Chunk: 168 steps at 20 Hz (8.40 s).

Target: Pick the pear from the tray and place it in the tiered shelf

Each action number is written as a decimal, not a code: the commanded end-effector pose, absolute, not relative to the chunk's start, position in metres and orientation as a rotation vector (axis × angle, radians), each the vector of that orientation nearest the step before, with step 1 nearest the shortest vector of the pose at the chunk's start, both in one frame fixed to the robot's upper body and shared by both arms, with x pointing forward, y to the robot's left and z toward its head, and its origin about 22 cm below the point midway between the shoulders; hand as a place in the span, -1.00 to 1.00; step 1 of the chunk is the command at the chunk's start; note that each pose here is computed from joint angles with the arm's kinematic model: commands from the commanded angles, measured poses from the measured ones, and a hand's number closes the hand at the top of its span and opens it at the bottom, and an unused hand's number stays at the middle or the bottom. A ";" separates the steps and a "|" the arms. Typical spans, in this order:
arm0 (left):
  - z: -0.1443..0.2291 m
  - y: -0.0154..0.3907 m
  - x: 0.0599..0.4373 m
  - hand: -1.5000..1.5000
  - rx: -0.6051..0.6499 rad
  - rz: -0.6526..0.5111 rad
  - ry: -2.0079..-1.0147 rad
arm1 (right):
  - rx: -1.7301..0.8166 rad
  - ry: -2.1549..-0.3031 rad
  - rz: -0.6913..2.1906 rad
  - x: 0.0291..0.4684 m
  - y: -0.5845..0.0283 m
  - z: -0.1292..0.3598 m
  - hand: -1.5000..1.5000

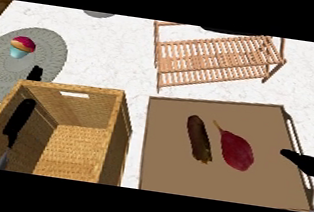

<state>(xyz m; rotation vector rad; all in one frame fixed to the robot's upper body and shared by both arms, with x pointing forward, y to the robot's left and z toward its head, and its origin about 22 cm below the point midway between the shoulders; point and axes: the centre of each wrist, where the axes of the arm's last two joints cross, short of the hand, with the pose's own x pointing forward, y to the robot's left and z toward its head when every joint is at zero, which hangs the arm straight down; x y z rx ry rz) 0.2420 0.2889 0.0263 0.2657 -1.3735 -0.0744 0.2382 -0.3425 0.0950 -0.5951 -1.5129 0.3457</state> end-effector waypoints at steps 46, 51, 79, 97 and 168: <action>0.000 0.282 0.224 0.00 0.109 -0.286 -1.300 | -1.196 -0.522 1.135 0.249 -0.139 0.068 -1.00; -0.007 0.272 0.225 0.00 0.120 -0.269 -1.319 | -1.197 -0.498 1.156 0.258 -0.141 0.061 -1.00; -0.021 0.270 0.219 0.00 0.097 -0.272 -1.313 | -1.177 -0.547 1.233 0.283 -0.152 0.031 1.00; -0.008 0.275 0.217 0.00 0.135 -0.247 -1.305 | -1.006 -1.128 1.021 0.262 -0.265 0.136 1.00; -0.004 0.274 0.232 0.00 0.099 -0.287 -1.336 | -0.651 -1.633 -0.546 0.432 -0.371 0.252 -1.00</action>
